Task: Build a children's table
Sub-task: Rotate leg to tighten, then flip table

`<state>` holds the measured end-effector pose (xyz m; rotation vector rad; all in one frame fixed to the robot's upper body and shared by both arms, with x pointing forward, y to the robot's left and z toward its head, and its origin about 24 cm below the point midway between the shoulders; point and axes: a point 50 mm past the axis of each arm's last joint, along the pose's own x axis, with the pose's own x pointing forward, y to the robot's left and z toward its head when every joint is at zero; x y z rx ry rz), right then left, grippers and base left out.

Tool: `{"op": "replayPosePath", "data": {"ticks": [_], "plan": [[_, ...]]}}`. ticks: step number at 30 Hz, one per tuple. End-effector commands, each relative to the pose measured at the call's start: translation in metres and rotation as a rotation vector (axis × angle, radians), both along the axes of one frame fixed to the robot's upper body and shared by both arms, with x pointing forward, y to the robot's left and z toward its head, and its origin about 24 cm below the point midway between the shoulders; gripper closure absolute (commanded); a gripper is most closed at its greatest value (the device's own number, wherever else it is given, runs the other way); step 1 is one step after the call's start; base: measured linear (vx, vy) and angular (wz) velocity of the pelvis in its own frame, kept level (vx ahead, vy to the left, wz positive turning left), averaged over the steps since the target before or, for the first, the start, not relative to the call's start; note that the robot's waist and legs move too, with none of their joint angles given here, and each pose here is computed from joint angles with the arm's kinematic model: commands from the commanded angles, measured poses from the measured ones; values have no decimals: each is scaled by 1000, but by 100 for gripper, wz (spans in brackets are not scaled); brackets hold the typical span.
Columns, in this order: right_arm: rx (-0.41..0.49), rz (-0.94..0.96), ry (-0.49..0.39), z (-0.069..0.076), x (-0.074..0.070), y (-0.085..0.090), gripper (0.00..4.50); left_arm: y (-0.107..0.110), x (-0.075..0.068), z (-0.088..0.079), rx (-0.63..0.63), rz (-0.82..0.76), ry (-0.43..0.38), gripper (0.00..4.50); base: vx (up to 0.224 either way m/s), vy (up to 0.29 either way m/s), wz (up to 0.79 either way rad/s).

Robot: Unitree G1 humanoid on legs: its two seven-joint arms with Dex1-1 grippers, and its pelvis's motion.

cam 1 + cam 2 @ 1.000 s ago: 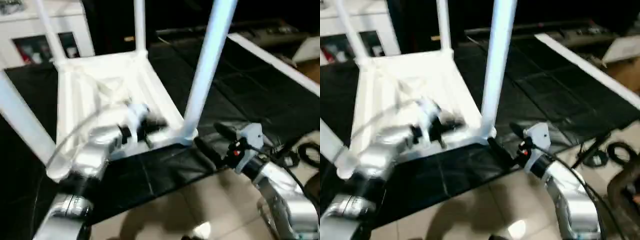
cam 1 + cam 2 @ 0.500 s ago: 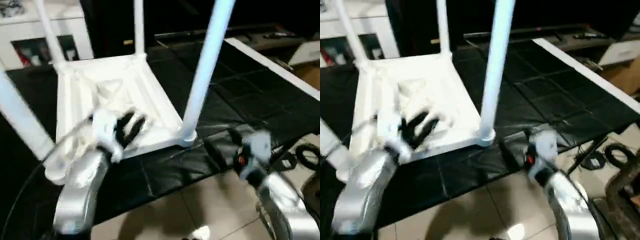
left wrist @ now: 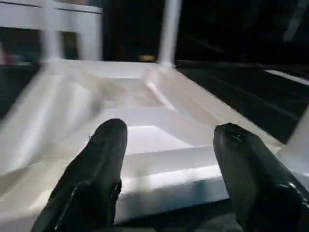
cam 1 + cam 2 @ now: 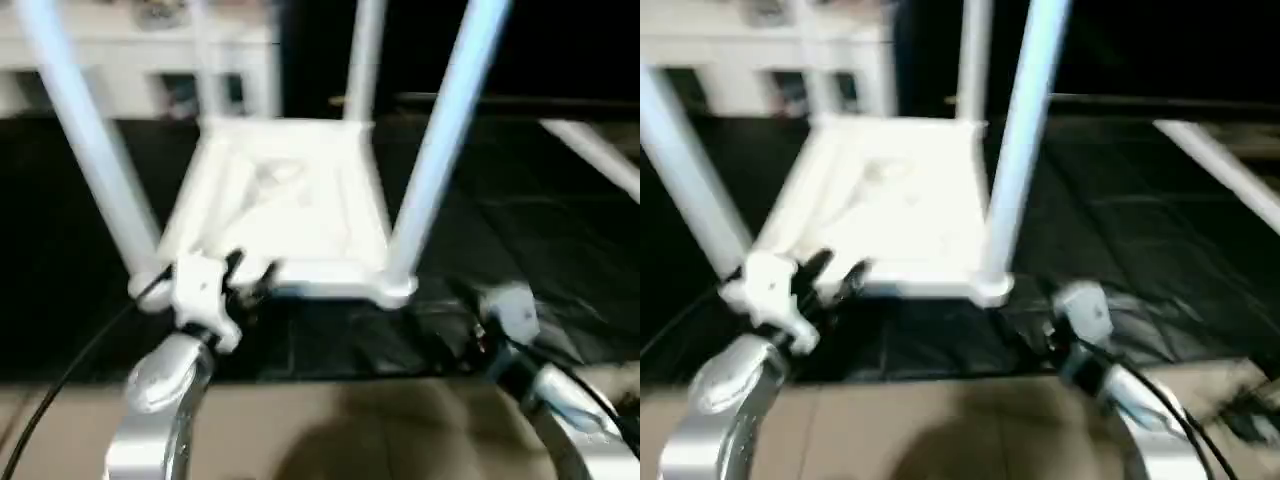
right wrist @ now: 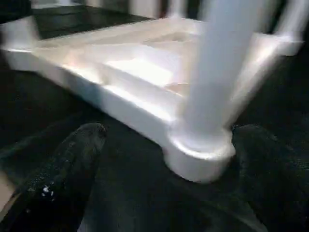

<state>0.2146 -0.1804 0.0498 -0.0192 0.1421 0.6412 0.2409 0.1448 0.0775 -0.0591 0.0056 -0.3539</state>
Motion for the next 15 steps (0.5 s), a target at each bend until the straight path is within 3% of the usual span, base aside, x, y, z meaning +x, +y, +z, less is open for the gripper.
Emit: {"op": "replayPosePath", "data": {"ticks": [1, 8, 10, 15], "plan": [[23, 77, 10, 8, -4, 4, 0, 4, -3, 7, -10, 22, -40, 91, -59, -136, 37], [63, 141, -30, 18, 0, 13, 0, 22, -8, 1, 35, 159, -36, 54, -85, -23, 40], [68, 136, -41, 18, 6, 16, 0, 29, -8, -1, 33, 205, -24, 21, -7, -24, 24], [82, 138, -48, 20, 15, 24, 0, 41, 6, -1, 25, 220, -6, 6, 0, 0, 0]]}}
